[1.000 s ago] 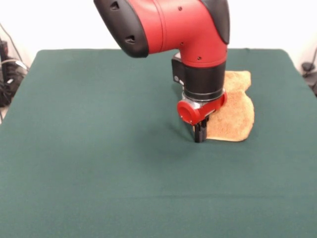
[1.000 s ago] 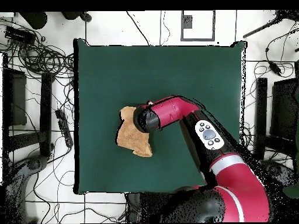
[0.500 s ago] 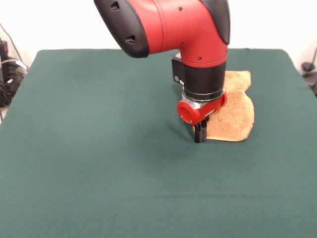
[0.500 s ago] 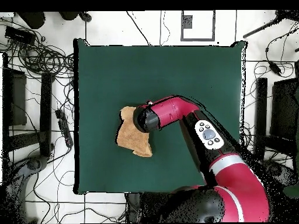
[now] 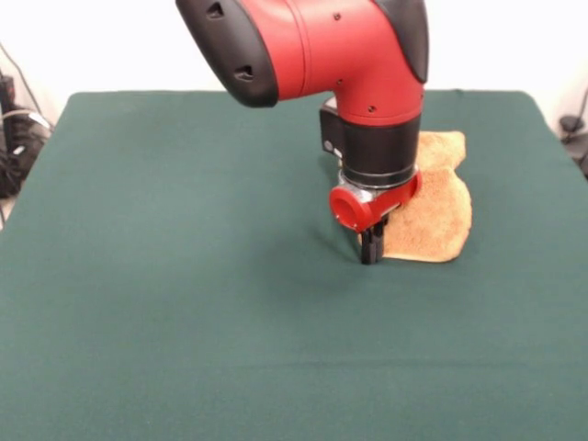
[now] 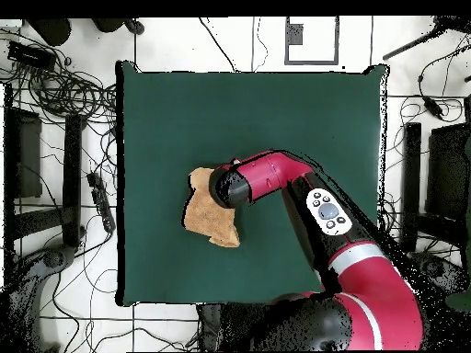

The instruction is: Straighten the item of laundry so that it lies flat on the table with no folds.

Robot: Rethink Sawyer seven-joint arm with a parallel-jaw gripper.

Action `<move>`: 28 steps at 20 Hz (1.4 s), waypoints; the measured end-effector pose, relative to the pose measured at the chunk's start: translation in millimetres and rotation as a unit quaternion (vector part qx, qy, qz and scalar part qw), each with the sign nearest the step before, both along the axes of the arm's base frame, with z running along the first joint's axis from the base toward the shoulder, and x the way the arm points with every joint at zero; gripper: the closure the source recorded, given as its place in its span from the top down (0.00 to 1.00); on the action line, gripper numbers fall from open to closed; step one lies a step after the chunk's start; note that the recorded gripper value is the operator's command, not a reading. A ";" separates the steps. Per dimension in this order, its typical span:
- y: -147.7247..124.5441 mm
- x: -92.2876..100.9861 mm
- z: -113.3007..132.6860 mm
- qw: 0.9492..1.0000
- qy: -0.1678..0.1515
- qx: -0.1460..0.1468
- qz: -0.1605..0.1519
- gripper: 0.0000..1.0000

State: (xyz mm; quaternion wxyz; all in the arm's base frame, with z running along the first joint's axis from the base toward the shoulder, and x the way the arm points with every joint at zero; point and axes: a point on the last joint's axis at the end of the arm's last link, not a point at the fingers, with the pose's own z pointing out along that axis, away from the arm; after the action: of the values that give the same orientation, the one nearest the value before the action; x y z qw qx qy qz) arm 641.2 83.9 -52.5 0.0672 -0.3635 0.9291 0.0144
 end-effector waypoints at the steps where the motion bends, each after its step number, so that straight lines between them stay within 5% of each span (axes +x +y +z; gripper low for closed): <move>1: -0.1 0.0 0.0 1.000 0.000 0.000 0.000 0.00; 28: 2.0 2.1 0.3 1.000 0.007 -0.007 0.002 0.00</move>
State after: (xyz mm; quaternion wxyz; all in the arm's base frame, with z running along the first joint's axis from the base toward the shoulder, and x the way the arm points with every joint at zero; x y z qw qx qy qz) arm 643.3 85.8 -52.2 0.0581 -0.3652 0.9290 0.0106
